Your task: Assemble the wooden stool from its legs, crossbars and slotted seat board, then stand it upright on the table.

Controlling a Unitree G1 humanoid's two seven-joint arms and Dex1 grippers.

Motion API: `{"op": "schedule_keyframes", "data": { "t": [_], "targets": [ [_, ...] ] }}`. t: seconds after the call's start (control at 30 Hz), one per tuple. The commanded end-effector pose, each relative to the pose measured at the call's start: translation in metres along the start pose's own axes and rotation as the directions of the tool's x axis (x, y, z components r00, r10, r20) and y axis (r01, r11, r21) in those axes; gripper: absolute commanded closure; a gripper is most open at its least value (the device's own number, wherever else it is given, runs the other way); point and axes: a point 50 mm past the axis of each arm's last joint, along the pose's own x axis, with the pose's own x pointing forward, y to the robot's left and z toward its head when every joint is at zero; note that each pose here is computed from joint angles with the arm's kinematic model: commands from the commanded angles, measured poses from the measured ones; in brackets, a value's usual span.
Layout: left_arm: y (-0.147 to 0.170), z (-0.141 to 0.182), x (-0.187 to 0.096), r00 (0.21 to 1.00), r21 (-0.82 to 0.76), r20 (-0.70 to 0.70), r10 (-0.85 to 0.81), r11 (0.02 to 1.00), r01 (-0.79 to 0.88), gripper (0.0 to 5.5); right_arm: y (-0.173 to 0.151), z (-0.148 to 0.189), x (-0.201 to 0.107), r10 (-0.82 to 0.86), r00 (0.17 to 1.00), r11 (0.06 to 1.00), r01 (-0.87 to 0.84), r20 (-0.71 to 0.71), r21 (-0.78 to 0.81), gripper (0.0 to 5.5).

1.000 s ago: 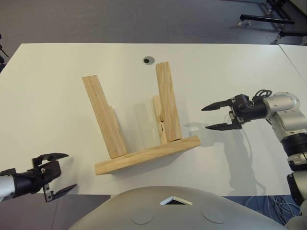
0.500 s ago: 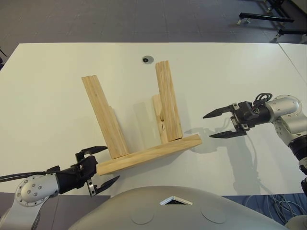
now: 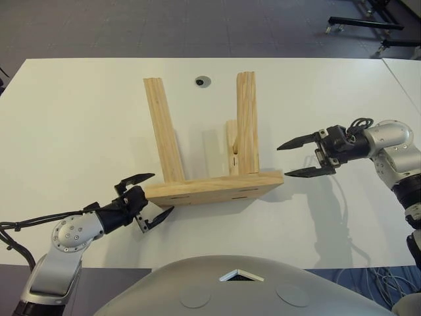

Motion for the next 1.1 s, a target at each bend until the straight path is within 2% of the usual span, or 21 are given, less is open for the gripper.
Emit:
{"op": "schedule_keyframes", "data": {
  "t": [0.03,0.27,0.43,0.6,0.67,0.73,0.8,0.9,0.93,0.97,1.0,1.03,1.1],
  "targets": [
    [0.004,0.004,0.005,1.000,0.014,0.028,-0.004,1.000,0.004,0.12,-0.003,0.000,0.003,0.036,0.999,0.998,-0.034,-0.033,0.048,2.21],
    [0.000,0.000,0.004,0.999,0.004,0.017,-0.041,0.999,0.041,0.12,-0.005,-0.001,0.004,0.031,0.999,0.987,-0.035,0.023,0.155,2.21],
    [0.001,0.000,0.003,0.998,0.006,0.014,-0.054,0.999,0.054,0.12,-0.003,-0.005,0.006,0.077,0.997,0.968,-0.070,-0.022,0.241,2.21],
    [0.006,-0.001,0.003,0.998,0.018,0.008,-0.065,0.998,0.065,0.12,0.002,-0.006,0.011,0.115,0.993,0.939,-0.110,0.005,0.325,2.21],
    [0.012,0.000,0.003,0.998,0.025,0.012,-0.066,0.998,0.066,0.12,-0.006,-0.004,0.005,0.034,0.999,0.957,-0.042,0.035,0.287,2.21],
    [0.019,0.000,0.001,0.999,0.027,0.015,-0.047,0.999,0.047,0.12,-0.023,-0.006,-0.008,-0.253,0.967,0.936,0.243,0.009,0.256,2.21],
    [0.025,-0.001,-0.002,1.000,0.027,0.018,-0.022,0.999,0.022,0.12,-0.039,-0.007,-0.024,-0.569,0.818,0.800,0.573,-0.082,0.179,2.21],
    [0.029,-0.003,-0.003,1.000,0.026,0.024,0.011,1.000,-0.011,0.12,-0.058,-0.004,-0.033,-0.829,0.558,0.550,0.827,-0.044,0.114,2.21],
    [0.031,-0.004,-0.002,0.999,0.025,0.028,0.021,0.999,-0.021,0.12,-0.044,-0.026,0.001,-0.853,0.519,0.512,0.852,-0.058,0.108,2.21],
    [0.032,-0.003,0.000,0.999,0.028,0.033,0.026,0.999,-0.027,0.12,-0.032,-0.036,0.019,-0.884,0.458,0.463,0.886,-0.098,-0.035,2.21],
    [0.034,-0.003,0.001,0.999,0.032,0.039,0.031,0.999,-0.032,0.12,-0.031,-0.032,0.037,-0.910,0.412,0.414,0.910,-0.054,-0.030,2.21],
    [0.036,-0.003,0.003,0.998,0.035,0.046,0.034,0.999,-0.036,0.12,-0.040,-0.026,0.045,-0.947,0.320,0.321,0.946,-0.035,-0.036,2.21],
    [0.037,-0.003,0.006,0.998,0.036,0.055,0.042,0.998,-0.044,0.12,-0.074,-0.010,0.045,-0.998,0.015,0.019,0.997,0.059,0.069,2.21]
  ]
}}
